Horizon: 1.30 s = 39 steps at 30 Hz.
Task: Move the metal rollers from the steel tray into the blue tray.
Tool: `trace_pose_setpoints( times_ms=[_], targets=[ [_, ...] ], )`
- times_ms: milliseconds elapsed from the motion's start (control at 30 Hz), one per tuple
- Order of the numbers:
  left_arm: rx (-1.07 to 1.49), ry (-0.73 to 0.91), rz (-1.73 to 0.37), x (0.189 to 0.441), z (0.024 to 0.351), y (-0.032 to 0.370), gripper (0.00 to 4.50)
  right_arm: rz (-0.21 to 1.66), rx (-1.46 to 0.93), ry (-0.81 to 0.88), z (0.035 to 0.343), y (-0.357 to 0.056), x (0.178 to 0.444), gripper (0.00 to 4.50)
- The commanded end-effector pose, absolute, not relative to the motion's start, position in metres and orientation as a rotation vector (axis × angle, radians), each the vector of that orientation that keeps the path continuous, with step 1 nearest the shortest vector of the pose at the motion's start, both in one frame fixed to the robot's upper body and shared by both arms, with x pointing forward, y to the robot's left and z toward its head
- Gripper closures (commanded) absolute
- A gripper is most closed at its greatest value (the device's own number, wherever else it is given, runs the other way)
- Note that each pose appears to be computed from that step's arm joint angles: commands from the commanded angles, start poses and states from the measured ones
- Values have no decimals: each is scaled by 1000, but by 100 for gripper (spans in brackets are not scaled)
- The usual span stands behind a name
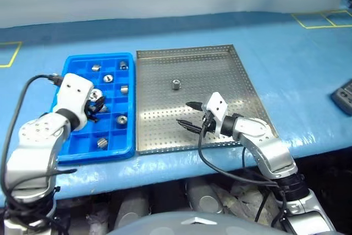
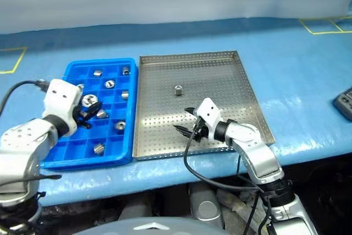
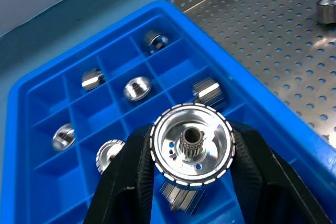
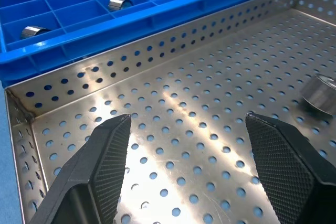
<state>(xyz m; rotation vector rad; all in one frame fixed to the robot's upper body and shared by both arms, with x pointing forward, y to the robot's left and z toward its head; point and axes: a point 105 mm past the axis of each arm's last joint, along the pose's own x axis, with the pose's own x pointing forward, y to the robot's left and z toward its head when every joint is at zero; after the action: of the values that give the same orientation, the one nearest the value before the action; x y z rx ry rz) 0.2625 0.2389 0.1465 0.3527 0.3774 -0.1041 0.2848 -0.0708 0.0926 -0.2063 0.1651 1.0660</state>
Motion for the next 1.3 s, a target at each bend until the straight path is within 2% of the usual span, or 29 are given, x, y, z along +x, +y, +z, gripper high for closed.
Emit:
trace_pose_setpoints(
  times_ms=[33,133,300,800,1033,1167,1300],
  targets=[
    [349,365,-14,243,152,249,276,1123,-213,119,101,-61,283,85],
    [312,422,62,223,139,259,276,1171,-214,119,101,-55,281,85],
    [286,469,147,209,126,271,276,1190,-218,124,101,-52,282,85],
    [274,486,142,223,114,270,276,1188,-225,126,102,-55,280,85],
    [269,469,175,228,116,273,48,1179,-226,123,102,-56,280,85],
    [227,361,66,241,132,252,48,1168,-226,105,106,-57,280,85],
    [174,252,-96,264,147,219,48,1160,-201,57,116,-58,280,85]
  ],
)
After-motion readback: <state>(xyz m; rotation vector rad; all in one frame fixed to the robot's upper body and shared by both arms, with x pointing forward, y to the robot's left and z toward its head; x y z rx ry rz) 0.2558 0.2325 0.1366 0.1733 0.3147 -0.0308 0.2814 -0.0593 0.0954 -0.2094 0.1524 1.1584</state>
